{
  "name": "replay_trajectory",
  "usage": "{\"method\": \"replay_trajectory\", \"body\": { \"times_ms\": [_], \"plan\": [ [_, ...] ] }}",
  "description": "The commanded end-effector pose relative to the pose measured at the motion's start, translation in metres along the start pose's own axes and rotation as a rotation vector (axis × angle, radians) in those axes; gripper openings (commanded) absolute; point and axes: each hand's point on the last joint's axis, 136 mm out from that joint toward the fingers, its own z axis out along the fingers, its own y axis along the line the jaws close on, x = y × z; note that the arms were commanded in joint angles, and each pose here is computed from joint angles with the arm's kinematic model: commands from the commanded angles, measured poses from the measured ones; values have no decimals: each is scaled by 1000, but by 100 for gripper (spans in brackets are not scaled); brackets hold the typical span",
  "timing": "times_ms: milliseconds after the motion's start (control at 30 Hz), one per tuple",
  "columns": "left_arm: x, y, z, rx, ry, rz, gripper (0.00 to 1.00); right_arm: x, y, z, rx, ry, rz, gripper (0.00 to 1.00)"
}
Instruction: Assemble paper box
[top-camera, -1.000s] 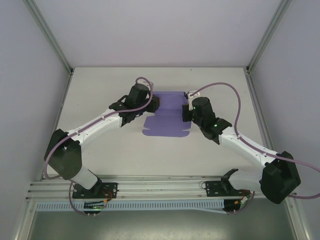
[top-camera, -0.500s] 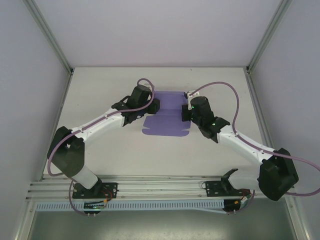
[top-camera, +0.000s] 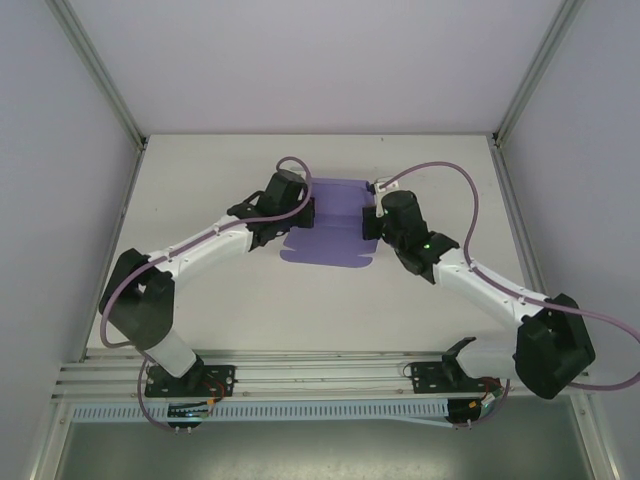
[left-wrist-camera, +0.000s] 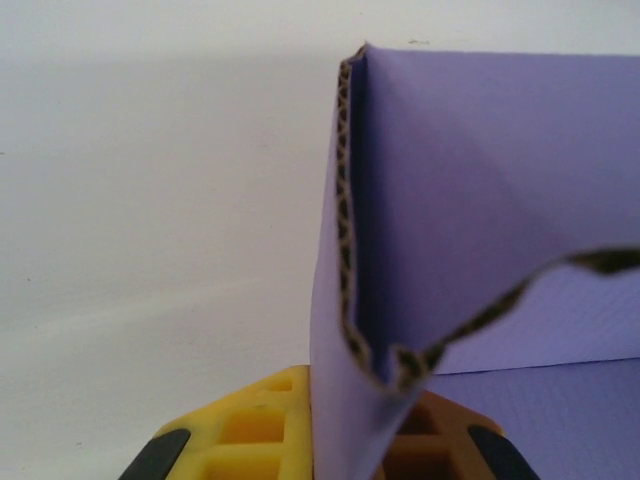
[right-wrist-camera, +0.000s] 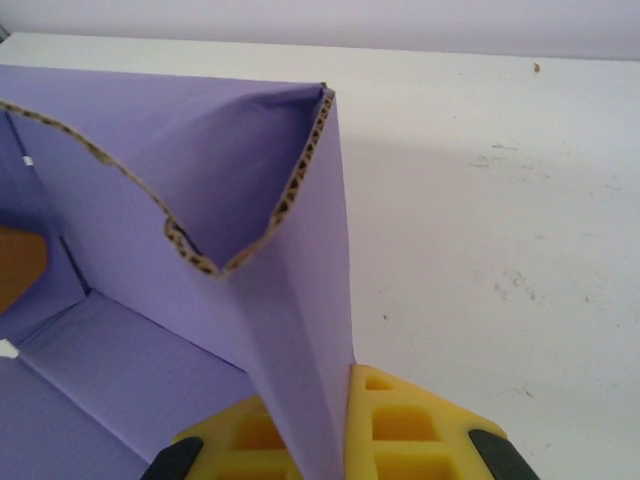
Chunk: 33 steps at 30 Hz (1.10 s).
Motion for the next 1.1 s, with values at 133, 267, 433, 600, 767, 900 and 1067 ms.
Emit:
{"method": "replay_trajectory", "body": {
  "times_ms": [133,267,433,600,767,900,1067],
  "plan": [
    [-17,10,-7,-122,-78,-53,0,-9,-43,21,296,11,42,0],
    [-24,19,-19,-175,-104,-69,0,10,-88,24,603,109,-65,0],
    [-31,16,-29,-160,-137,-98,0,2,-125,5,991,143,-202,0],
    [-33,20,-28,-195,-133,-88,0,-3,-104,31,928,140,-409,0],
    [-33,14,-23,-156,-137,-96,0,2,-91,38,774,104,-296,2],
    [-33,6,-20,-121,-127,-84,0,-4,-77,39,666,55,-214,5],
    [-30,6,-19,-114,-129,-83,0,-19,-42,31,355,-26,-114,51]
  ]
}}
